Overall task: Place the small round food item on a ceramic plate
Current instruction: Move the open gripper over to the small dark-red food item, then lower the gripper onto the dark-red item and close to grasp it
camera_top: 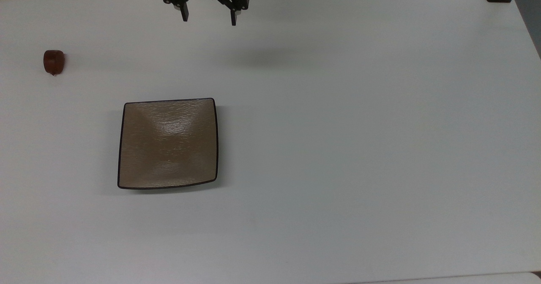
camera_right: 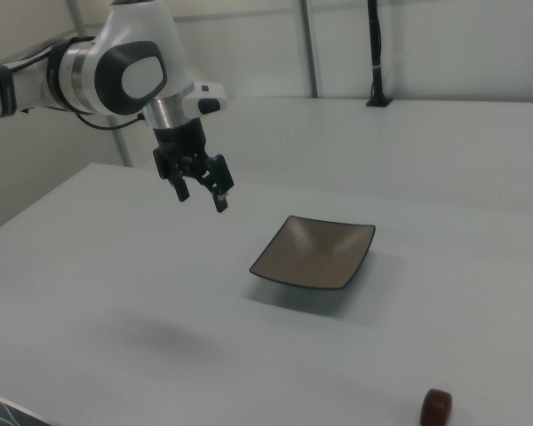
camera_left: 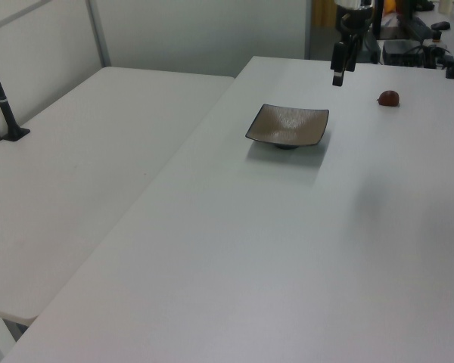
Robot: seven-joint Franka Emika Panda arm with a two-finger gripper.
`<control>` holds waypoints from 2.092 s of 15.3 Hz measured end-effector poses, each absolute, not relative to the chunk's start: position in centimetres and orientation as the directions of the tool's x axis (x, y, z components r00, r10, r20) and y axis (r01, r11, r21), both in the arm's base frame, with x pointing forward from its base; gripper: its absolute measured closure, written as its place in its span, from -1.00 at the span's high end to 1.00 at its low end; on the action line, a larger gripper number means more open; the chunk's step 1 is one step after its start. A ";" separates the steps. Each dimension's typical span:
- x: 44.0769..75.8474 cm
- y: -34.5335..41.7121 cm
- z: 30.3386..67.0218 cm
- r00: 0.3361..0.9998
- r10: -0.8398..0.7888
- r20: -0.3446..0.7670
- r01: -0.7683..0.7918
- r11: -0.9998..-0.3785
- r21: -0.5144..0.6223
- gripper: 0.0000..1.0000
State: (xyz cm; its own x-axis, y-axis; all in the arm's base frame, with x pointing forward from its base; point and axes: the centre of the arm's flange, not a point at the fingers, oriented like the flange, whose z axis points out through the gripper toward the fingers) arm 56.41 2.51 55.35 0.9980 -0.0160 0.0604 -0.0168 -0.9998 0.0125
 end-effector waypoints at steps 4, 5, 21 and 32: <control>56.1 0.0 55.0 1.000 -0.010 0.023 -0.011 -0.998 0.054 1.00; 56.0 -1.1 55.0 1.000 -0.005 0.020 -0.007 -0.998 0.066 1.00; 52.8 -24.8 53.4 0.995 0.011 0.097 -0.006 -0.985 0.172 1.00; 54.7 -32.9 41.3 0.991 -0.059 0.123 -0.089 -0.963 0.254 1.00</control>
State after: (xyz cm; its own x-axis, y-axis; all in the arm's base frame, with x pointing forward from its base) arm 54.72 -32.89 41.28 0.9907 -0.0590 0.1228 -0.0889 -0.9632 0.2537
